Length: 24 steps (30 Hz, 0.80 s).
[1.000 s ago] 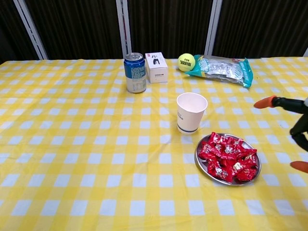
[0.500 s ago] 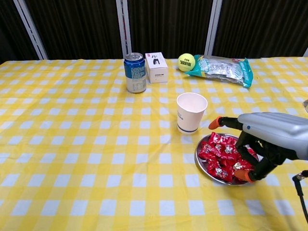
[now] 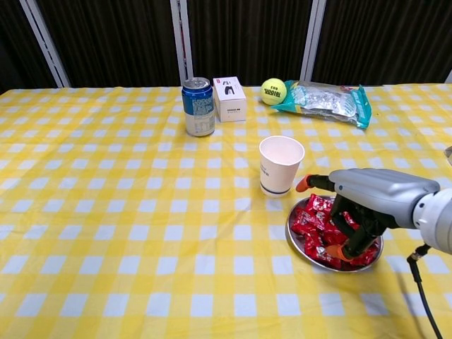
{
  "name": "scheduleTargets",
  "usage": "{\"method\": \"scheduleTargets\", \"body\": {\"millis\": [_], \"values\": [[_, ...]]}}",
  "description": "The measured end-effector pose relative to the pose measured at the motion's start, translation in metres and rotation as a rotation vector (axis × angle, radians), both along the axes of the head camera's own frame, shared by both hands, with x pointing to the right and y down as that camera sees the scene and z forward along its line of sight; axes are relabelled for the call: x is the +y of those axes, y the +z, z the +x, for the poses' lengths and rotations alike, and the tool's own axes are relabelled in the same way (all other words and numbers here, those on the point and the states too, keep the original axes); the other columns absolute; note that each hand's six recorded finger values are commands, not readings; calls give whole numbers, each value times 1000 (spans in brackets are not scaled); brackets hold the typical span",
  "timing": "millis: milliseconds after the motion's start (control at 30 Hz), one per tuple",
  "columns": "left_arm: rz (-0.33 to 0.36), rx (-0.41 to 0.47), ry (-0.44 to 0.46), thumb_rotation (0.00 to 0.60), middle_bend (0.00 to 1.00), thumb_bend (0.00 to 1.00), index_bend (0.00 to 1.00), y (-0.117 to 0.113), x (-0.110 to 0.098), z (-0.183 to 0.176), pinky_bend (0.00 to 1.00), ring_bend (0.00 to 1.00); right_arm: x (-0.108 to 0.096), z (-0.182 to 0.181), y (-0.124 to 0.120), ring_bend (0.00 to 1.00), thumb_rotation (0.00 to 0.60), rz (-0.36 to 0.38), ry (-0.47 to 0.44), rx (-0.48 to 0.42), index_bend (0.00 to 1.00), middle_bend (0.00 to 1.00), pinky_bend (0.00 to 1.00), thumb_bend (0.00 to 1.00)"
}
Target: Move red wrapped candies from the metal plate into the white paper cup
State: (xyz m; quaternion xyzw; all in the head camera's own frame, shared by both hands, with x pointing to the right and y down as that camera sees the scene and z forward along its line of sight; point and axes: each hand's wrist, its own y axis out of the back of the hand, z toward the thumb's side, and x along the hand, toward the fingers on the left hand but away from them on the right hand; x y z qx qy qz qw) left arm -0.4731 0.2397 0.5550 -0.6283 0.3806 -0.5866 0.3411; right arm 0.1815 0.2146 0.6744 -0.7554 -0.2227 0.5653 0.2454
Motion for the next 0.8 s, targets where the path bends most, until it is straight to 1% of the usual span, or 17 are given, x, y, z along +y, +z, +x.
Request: {"method": "scheduleTargets", "body": {"millis": [233, 400, 467, 633, 733, 800], "values": [[-4, 3, -2, 600, 0, 1, 0, 0, 0, 0, 0, 0, 0, 8, 11, 821, 600, -23, 16, 31, 185, 761, 913, 348], [-5, 3, -4, 600, 0, 1, 0, 0, 0, 0, 0, 0, 0, 9, 16, 821, 600, -30, 24, 37, 216, 762, 913, 348], [-6, 3, -4, 600, 0, 1, 0, 0, 0, 0, 0, 0, -1, 10, 19, 821, 600, -32, 25, 41, 272, 762, 913, 348], [-7, 3, -6, 600, 0, 1, 0, 1, 0, 0, 0, 0, -1, 13, 24, 827, 600, -40, 37, 47, 528, 774, 914, 348], [-8, 4, -6, 600, 0, 1, 0, 1, 0, 0, 0, 0, -1, 13, 27, 838, 600, -45, 44, 43, 624, 788, 913, 362], [-8, 4, -5, 600, 0, 1, 0, 1, 0, 0, 0, 0, -1, 13, 28, 844, 600, -48, 49, 37, 643, 794, 913, 388]]}}
